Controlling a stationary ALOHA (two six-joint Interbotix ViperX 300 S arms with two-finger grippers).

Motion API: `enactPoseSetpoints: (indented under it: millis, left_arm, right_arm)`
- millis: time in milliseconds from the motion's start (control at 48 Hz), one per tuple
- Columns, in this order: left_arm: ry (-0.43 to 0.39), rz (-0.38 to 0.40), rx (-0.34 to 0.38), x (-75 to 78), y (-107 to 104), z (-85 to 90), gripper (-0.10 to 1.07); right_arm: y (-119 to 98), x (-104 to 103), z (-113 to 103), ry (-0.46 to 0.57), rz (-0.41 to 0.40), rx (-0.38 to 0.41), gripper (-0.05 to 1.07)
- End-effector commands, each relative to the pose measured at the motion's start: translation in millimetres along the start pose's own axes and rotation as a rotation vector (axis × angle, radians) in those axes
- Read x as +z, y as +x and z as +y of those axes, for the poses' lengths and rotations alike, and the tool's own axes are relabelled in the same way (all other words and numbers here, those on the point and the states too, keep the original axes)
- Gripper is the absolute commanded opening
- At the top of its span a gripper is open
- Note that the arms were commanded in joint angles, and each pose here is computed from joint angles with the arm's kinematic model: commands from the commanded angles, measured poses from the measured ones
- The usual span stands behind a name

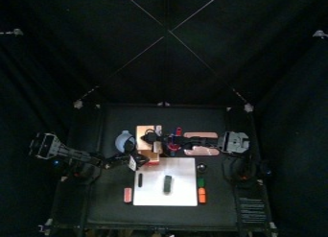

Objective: Grab sushi roll

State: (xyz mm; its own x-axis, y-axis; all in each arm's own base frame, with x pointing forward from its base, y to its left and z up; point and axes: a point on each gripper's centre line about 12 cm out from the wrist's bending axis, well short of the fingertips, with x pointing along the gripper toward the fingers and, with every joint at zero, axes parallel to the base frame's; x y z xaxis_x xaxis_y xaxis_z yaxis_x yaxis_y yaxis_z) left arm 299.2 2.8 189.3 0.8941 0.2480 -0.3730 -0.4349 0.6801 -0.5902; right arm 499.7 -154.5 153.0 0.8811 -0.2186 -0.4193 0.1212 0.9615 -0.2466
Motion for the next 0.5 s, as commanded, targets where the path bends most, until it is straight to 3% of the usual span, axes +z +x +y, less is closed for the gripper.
enactPoseSetpoints:
  millis: [0, 250, 479]
  left_arm:
    - [0.022, -0.051, -0.051, 13.6, -6.3, -10.2, 0.69]
    - [0.126, -0.133, -0.149, 26.7, -27.7, -16.0, 0.69]
    - [0.259, -0.158, -0.223, 27.9, -36.3, -21.3, 0.69]
  right_arm:
    - [-6.4, 4.3, -1.4, 0.006, 0.016, -0.005, 0.04]
    - [-32.7, 36.3, 0.1, -0.005, -0.052, -0.008, 0.04]
    - [-62.3, 52.7, 6.8, -0.002, -0.095, 0.000, 0.04]
